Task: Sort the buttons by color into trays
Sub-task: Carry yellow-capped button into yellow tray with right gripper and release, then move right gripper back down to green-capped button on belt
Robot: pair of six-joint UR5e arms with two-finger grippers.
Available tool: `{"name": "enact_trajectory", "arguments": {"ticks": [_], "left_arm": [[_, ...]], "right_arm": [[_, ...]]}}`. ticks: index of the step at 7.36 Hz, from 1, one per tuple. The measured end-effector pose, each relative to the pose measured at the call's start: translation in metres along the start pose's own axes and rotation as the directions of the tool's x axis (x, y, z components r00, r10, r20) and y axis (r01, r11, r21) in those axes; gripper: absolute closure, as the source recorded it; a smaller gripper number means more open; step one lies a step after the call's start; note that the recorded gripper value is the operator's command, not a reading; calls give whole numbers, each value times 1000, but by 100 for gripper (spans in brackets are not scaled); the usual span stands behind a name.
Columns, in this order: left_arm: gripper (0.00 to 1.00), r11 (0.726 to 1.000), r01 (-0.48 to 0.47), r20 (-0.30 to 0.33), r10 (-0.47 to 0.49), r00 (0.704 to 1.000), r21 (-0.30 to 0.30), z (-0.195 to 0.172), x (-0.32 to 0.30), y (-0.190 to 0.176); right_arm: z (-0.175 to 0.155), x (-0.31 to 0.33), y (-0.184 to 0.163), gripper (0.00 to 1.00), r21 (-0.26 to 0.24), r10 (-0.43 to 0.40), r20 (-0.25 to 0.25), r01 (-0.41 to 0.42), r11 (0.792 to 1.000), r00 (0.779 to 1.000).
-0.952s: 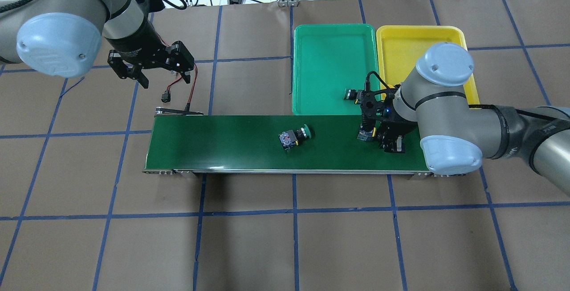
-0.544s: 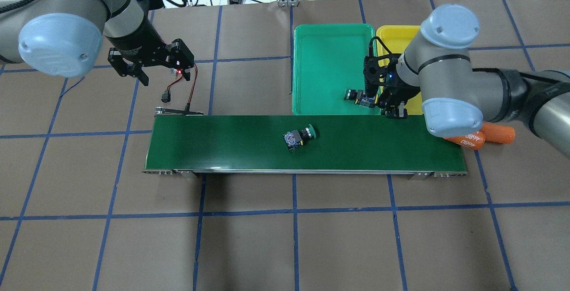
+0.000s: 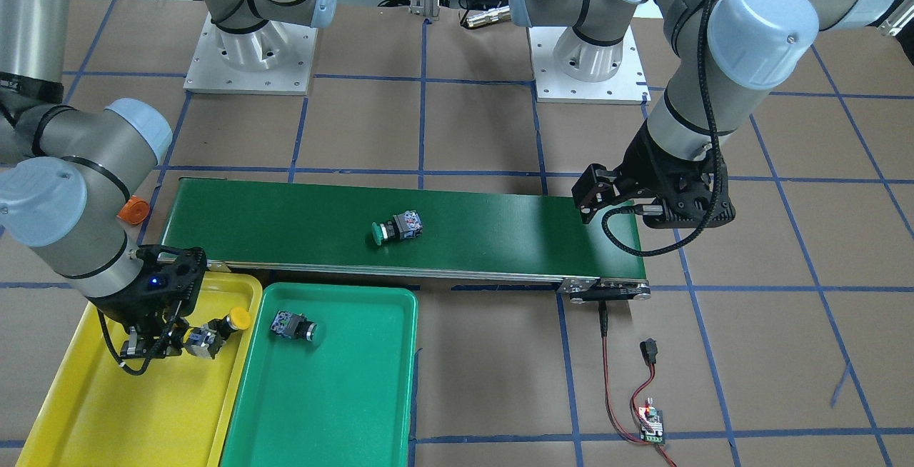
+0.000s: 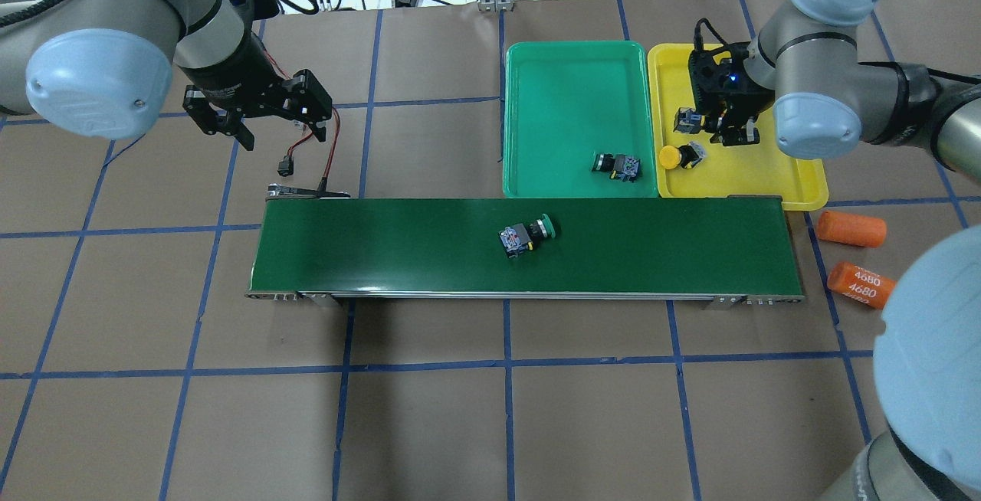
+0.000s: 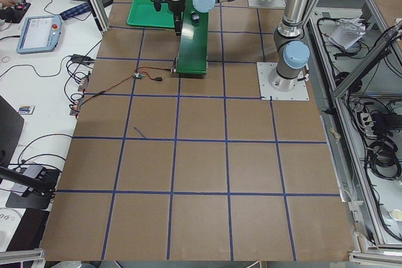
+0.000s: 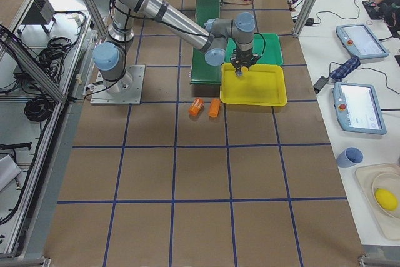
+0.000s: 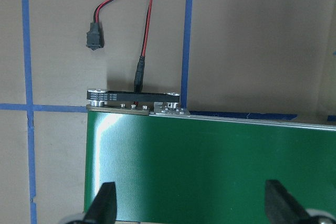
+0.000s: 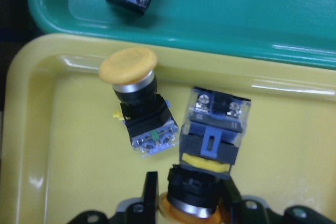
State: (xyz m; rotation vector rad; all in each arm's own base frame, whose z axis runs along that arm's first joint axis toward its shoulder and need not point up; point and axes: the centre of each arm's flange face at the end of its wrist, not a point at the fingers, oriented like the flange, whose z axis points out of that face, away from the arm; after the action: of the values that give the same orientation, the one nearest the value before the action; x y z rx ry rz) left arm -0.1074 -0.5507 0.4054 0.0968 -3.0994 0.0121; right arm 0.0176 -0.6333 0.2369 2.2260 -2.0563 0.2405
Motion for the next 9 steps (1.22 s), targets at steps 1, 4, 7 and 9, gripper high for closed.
{"name": "enact_trajectory", "arguments": {"ticks": [1,4,7,9], "left_arm": [[0,1000,0,0,0,1000,0,0,0,0],[0,1000,-4,2,4,1000,-2,1,0,0],[0,1000,-5,6,5,1000,1,-2,-1,0],[0,1000,-2,8,2,1000,3,-6,-3,0]], "right_arm": [[3,0,4,0,-8,-27,-2,27,1000,1000],[-29,-9,-53,0,15,-117,29,117,993,993],[-64,-48,-138,0,44,-171,98,167,985,980],[-61,-65,-156,0,50,-181,117,177,983,976]]}}
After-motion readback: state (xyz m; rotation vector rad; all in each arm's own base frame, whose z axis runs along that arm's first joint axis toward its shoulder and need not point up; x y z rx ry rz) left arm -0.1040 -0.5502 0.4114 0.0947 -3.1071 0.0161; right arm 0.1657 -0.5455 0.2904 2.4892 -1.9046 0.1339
